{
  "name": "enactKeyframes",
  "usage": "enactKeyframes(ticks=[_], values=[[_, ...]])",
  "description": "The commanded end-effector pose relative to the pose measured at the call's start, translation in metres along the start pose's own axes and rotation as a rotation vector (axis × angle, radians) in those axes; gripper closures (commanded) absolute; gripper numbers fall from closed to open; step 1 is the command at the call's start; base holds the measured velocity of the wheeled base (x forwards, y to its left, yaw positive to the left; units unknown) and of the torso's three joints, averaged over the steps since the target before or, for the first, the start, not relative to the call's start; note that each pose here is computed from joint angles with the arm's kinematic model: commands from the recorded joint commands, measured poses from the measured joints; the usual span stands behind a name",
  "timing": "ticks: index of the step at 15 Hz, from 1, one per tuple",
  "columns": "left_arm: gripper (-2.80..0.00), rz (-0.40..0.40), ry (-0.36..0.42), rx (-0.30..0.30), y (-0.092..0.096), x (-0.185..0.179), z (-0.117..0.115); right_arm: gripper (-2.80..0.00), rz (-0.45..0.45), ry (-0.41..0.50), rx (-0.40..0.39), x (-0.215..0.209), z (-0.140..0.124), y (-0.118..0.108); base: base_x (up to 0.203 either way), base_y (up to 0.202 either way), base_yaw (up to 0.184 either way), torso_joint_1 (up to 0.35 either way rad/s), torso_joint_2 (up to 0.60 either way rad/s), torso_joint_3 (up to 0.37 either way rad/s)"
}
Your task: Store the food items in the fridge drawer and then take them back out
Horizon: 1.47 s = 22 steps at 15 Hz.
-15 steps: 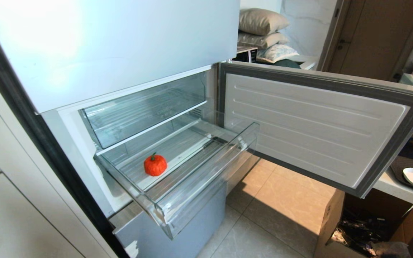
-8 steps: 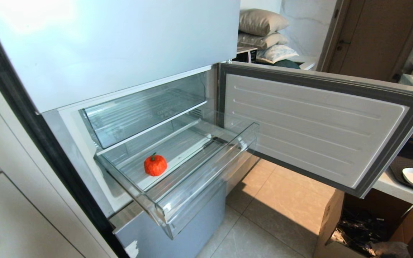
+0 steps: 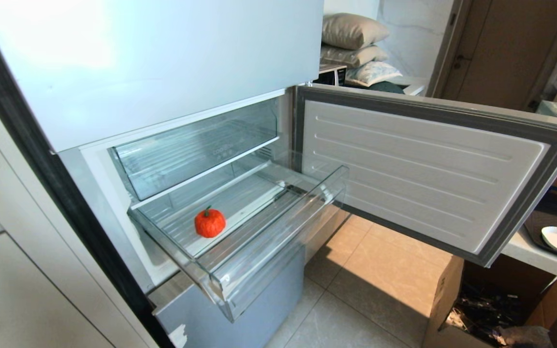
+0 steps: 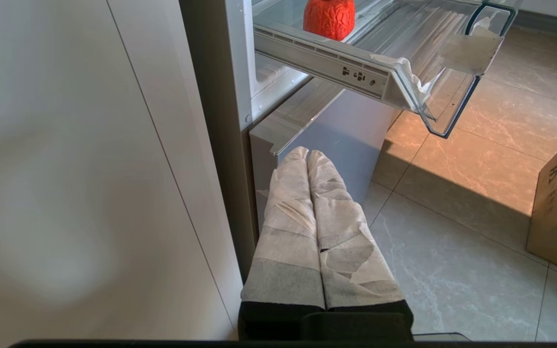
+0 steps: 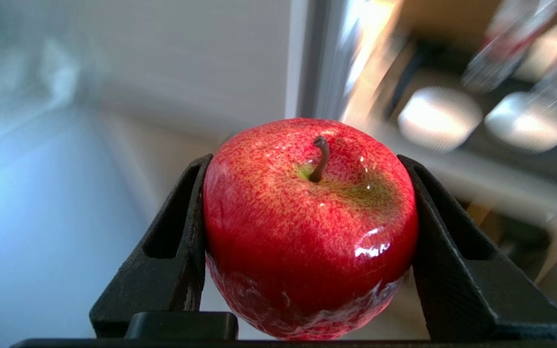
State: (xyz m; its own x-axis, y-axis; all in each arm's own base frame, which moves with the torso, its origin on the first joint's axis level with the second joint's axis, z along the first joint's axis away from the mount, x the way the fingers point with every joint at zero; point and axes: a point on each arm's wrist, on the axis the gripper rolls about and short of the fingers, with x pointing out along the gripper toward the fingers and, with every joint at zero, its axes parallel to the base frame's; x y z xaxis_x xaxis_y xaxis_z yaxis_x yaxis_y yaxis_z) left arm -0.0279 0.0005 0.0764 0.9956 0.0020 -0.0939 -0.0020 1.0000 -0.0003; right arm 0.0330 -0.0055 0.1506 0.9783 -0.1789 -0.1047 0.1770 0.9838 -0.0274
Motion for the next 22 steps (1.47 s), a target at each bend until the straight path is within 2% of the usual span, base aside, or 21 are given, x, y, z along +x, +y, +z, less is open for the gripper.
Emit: enactKeyframes(ticks=[1,2,3,7,8,17,22], values=[[0.0,0.001,0.001,0.0,0.0,0.0,0.0,0.0,0.087,0.035,-0.064,-0.026,-0.051,0.001,0.0,0.0,0.0,0.0,0.0,0.0],[0.0,0.0,0.001,-0.002,0.0,0.0,0.0,0.0,0.138,0.103,-0.103,-0.029,-0.068,0.001,0.0,0.0,0.0,0.0,0.0,0.0],[0.0,0.001,0.0,-0.002,0.0,0.0,0.0,0.0,0.168,0.122,-0.109,-0.031,-0.075,0.001,0.0,0.0,0.0,0.0,0.0,0.0],[0.0,0.001,0.0,-0.001,0.0,0.0,0.0,0.0,0.217,-0.1,-0.118,-0.047,-0.08,-0.001,0.0,0.0,0.0,0.0,0.0,0.0],[0.0,0.0,0.0,0.0,0.0,0.0,0.0,0.0,0.219,-0.126,-0.117,-0.048,-0.081,-0.001,0.0,0.0,0.0,0.0,0.0,0.0],[0.0,0.0,0.0,0.0,0.0,0.0,0.0,0.0,0.2,-0.114,-0.06,-0.048,-0.081,-0.002,0.0,0.0,0.0,0.0,0.0,0.0],[0.0,0.0,0.001,0.0,0.0,0.0,0.0,0.0,0.188,-0.112,-0.022,-0.048,-0.081,-0.002,0.003,-0.005,0.125,0.004,0.0,0.004]])
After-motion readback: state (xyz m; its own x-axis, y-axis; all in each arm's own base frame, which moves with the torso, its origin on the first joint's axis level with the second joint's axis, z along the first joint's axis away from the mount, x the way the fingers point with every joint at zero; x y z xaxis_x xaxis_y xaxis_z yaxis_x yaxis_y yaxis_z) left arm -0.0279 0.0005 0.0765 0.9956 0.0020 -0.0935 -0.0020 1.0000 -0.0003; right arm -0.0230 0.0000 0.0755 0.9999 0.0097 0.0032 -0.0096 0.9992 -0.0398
